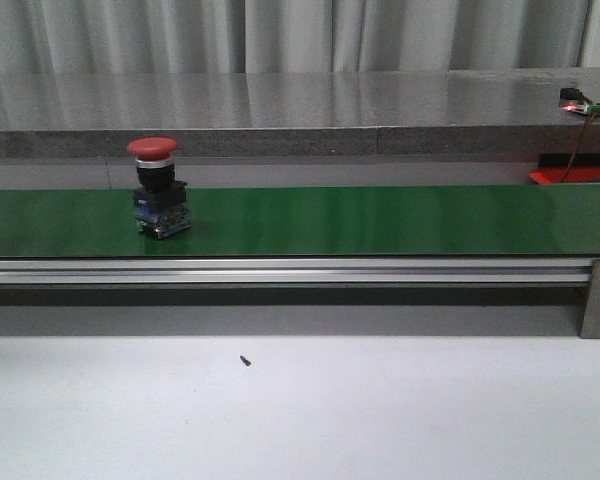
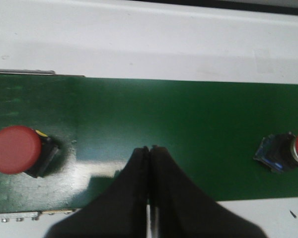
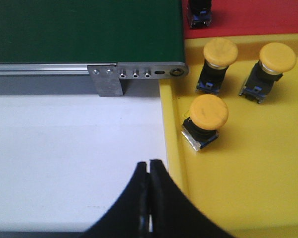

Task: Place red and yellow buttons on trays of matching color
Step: 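Set the second red button on the belt and open the left gripper, then move the right gripper above the leading red button on the belt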

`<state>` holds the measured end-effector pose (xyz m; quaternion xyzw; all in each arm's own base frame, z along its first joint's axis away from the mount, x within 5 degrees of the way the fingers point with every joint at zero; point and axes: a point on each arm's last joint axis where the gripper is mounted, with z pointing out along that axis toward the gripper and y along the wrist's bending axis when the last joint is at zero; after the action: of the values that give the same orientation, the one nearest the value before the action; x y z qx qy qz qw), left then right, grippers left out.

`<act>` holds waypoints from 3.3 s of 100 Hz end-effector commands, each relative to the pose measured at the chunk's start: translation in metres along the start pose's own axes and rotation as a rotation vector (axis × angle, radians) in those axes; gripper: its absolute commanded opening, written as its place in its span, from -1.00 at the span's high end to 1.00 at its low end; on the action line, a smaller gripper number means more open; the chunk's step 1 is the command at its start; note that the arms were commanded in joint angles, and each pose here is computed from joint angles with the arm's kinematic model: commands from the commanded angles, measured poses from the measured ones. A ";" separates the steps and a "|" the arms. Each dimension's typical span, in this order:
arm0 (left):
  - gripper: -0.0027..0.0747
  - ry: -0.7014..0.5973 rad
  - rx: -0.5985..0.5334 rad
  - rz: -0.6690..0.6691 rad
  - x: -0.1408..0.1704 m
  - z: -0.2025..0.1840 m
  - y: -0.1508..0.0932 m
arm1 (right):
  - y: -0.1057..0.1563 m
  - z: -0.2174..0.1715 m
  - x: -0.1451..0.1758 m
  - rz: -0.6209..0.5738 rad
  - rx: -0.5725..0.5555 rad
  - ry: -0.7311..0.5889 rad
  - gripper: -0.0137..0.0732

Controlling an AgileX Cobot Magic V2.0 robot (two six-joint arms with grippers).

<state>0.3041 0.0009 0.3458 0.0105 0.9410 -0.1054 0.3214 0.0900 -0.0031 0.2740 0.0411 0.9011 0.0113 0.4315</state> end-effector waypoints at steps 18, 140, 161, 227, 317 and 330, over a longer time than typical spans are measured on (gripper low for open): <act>0.98 -0.103 0.029 0.055 0.026 -0.029 -0.024 | 0.000 -0.011 -0.010 -0.008 0.011 -0.113 0.84; 0.98 -0.385 0.039 0.134 0.161 -0.121 -0.040 | 0.000 -0.019 -0.009 0.004 0.013 -0.156 0.84; 0.98 -0.400 0.043 0.137 0.185 -0.122 -0.040 | 0.000 -0.019 -0.010 0.004 0.014 -0.163 0.84; 0.98 -0.450 0.046 0.146 0.199 -0.128 -0.040 | 0.002 0.011 -0.105 -0.013 -0.013 -0.032 0.84; 0.98 -0.450 0.046 0.146 0.199 -0.128 -0.040 | 0.123 0.095 -0.175 -0.376 -0.340 0.228 -0.53; 0.98 -0.450 0.046 0.146 0.199 -0.128 -0.040 | 0.140 0.111 -0.181 -0.475 -0.372 0.255 -0.51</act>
<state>0.0634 -0.0208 0.3198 0.0687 0.8600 -0.0932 0.4970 0.2917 0.1110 0.3340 -0.2181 0.9341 0.0795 0.2711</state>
